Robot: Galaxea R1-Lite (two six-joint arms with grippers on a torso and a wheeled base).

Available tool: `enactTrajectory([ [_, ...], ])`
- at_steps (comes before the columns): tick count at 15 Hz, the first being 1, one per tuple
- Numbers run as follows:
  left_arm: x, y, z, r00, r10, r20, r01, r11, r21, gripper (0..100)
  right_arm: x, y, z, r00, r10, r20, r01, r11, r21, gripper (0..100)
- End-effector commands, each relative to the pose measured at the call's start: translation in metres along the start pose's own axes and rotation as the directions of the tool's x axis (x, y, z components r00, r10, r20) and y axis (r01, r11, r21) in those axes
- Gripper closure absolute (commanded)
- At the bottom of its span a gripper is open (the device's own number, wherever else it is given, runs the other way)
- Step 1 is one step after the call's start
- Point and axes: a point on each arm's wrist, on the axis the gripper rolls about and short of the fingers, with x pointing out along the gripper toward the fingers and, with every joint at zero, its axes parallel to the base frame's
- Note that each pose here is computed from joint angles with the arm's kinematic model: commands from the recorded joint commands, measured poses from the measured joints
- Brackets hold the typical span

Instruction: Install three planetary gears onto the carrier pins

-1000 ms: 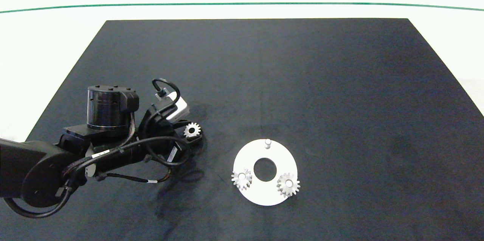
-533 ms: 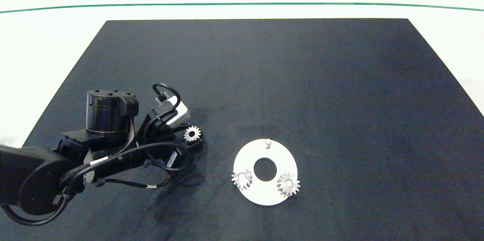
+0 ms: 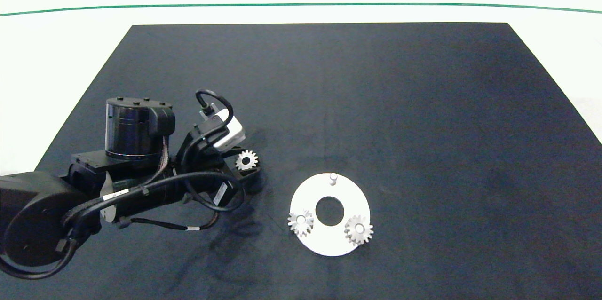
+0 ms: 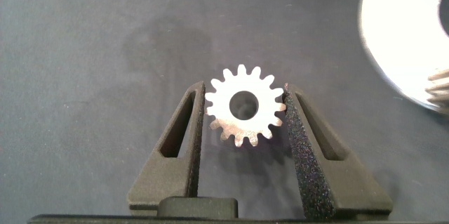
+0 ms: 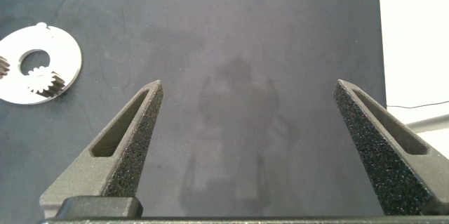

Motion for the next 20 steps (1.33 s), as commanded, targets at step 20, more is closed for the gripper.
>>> enactTrajectory([
  [20,0.028,-0.097,0.106,0.991,-0.119,0.064,0.106,0.979,0.174,100,-0.004,-0.004,0.017,0.999,-0.001,0.046,0.0,1.0,0.019,0],
])
